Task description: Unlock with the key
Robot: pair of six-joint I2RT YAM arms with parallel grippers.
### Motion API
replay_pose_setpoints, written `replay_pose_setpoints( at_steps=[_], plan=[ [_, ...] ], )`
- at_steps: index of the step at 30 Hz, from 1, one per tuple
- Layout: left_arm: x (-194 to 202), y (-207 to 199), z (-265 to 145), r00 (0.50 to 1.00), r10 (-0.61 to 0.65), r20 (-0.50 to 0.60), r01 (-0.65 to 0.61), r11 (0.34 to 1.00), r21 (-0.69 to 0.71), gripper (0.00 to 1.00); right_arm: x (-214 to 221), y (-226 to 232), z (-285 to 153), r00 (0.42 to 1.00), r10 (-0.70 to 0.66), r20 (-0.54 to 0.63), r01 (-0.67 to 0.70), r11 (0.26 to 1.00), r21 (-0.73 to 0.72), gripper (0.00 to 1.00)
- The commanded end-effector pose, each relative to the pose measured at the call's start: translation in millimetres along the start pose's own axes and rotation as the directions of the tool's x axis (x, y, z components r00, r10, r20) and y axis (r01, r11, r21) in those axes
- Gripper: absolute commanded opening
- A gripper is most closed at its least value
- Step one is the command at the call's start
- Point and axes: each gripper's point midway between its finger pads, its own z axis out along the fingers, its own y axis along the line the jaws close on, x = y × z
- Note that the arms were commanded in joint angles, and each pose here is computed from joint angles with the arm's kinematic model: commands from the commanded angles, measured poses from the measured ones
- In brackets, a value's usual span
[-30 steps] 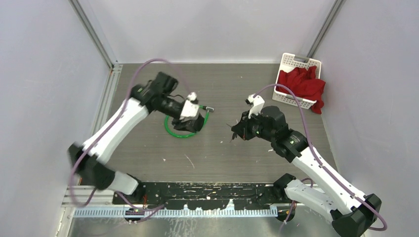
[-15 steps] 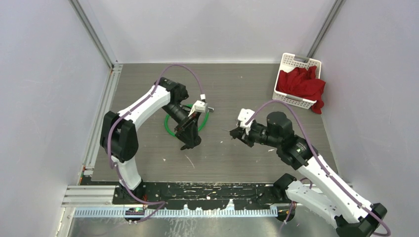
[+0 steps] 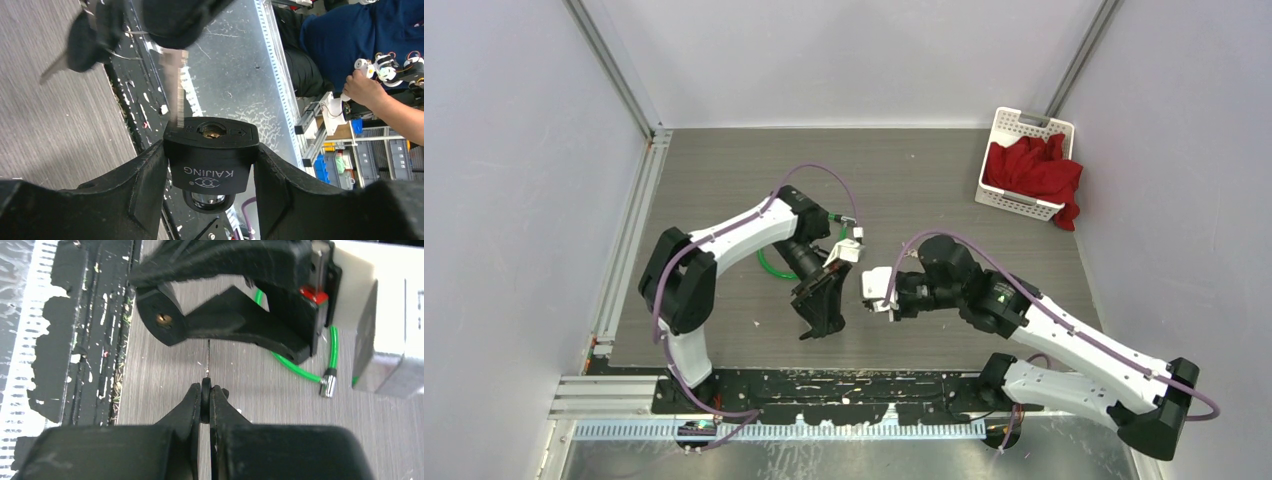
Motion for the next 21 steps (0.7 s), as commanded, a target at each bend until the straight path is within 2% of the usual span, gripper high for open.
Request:
replay_pose_setpoints(
  at_steps=[1, 5, 17, 21],
  plan=[
    [-16, -37, -1, 0.995, -0.08, 0.063, 0.075, 0.994, 0.083, 0.01, -37, 3, -6, 0.991, -0.1, 0.085, 0.102, 0.995, -0.018, 0.01],
    [-2, -41, 5, 0.999, 0.012, -0.03, -0.01, 0.997, 0.073, 0.0, -40, 18, -6, 0.989, -0.126, 0.08, 0.131, 0.99, -0.059, 0.01],
    [-8, -39, 7, 0.991, 0.113, -0.07, -0.108, 0.992, 0.066, 0.0, -37, 26, -12, 0.983, -0.173, 0.053, 0.177, 0.982, -0.068, 0.01],
    [-11, -37, 9, 0.993, 0.1, -0.065, -0.096, 0.993, 0.074, 0.0, -40, 30, -9, 0.981, -0.188, 0.047, 0.192, 0.978, -0.083, 0.01]
  ],
)
